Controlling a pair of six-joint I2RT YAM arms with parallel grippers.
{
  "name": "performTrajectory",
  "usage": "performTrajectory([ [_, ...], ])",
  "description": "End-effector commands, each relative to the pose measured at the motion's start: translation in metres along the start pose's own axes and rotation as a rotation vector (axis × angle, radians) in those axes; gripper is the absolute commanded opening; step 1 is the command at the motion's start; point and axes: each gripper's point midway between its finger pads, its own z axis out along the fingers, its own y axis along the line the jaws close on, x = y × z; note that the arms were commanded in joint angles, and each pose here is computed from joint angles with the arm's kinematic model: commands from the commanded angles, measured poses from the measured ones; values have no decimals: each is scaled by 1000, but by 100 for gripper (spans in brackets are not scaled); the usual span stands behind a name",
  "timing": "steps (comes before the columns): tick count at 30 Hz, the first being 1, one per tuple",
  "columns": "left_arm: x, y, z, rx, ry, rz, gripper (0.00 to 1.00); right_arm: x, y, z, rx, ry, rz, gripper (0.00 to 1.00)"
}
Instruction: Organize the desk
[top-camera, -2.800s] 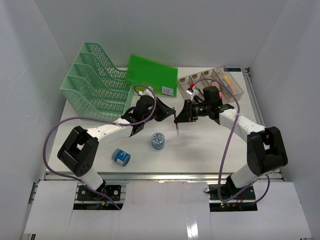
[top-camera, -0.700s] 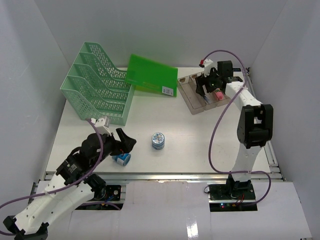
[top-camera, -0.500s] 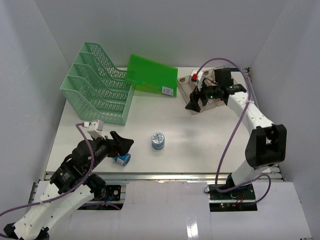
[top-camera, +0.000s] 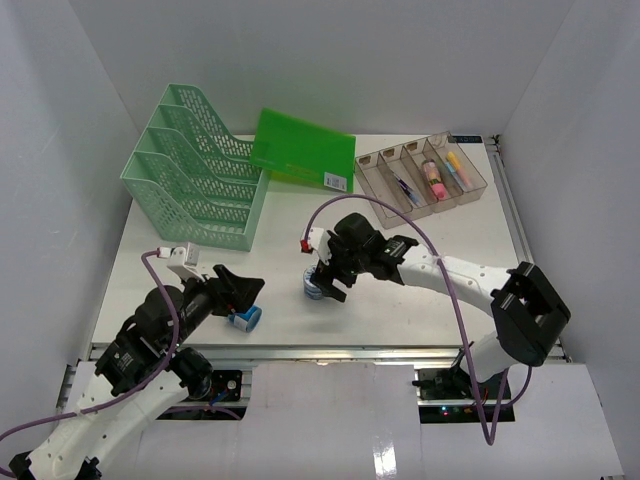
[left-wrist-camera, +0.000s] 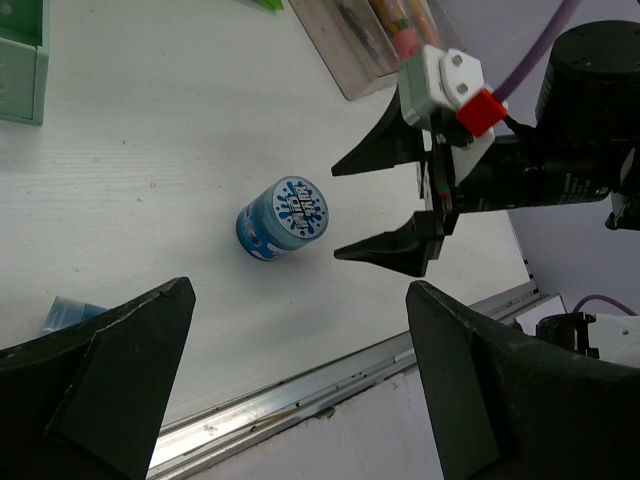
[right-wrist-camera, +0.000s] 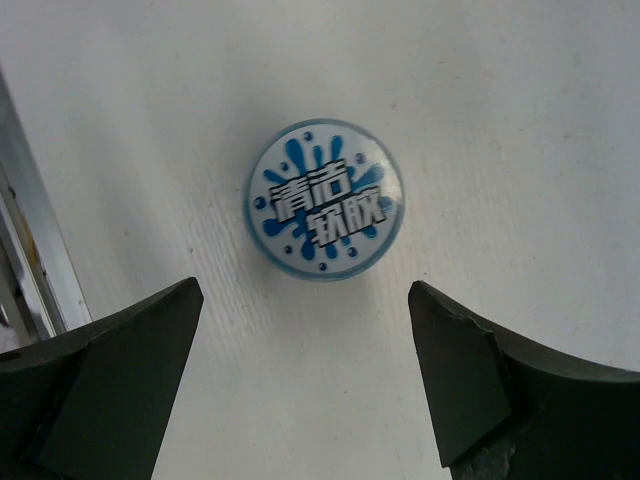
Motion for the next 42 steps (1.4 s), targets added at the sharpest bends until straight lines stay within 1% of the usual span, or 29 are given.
performTrajectory([
  [1,-4,-1,-1,7,-22,-3,98,-21,-18,14,135,-12,123,90],
  [4,-5,-1,-2,9,-26,-5,98,-19,-24,25,158,24,134,90],
  [6,-5,-1,-2,10,-30,-6,98,-22,-15,32,89,34,139,90],
  [9,-5,-1,-3,12,-32,-6,98,-19,-9,42,58,59,140,90],
  [14,-5,-2,-2,14,-29,-6,98,-15,-23,57,120,99,139,91],
  [16,-5,-2,-3,15,-28,-5,98,-15,-26,60,126,104,126,95],
  [17,-5,-2,-2,15,-29,-5,98,-15,-26,61,118,103,117,91],
  [18,-5,-2,-3,15,-30,-5,98,-16,-25,61,110,101,109,83],
  [20,-5,-2,-3,16,-30,-4,98,-17,-23,61,101,97,90,61],
  [21,-5,-2,-3,17,-30,-4,98,-17,-24,60,103,97,78,48],
  [22,-6,-3,-3,18,-32,-5,98,-17,-26,58,109,94,68,37],
  [26,-5,-3,-3,21,-30,-3,98,-34,-40,39,134,36,69,10],
  [27,-5,-3,-3,21,-30,-3,98,-41,-49,31,150,13,76,8],
  [30,-5,-3,-3,22,-27,-4,98,-55,-88,4,197,-55,120,8],
  [33,-5,-4,-3,24,-27,-1,98,-76,-158,-41,291,-171,198,8],
  [35,-4,-3,-2,22,-23,1,98,-85,-213,-72,408,-225,243,8],
  [37,-4,-3,-1,22,-22,2,98,-75,-254,-84,494,-223,283,8],
  [38,-4,-3,-1,20,-21,2,98,-83,-275,-96,545,-247,287,8],
  [39,-4,-3,-1,19,-20,3,98,-81,-296,-102,595,-252,302,8],
  [40,-3,-3,0,19,-18,4,98,-73,-317,-104,643,-245,324,8],
  [42,-3,-3,0,17,-16,3,98,-82,-344,-119,703,-290,344,8],
])
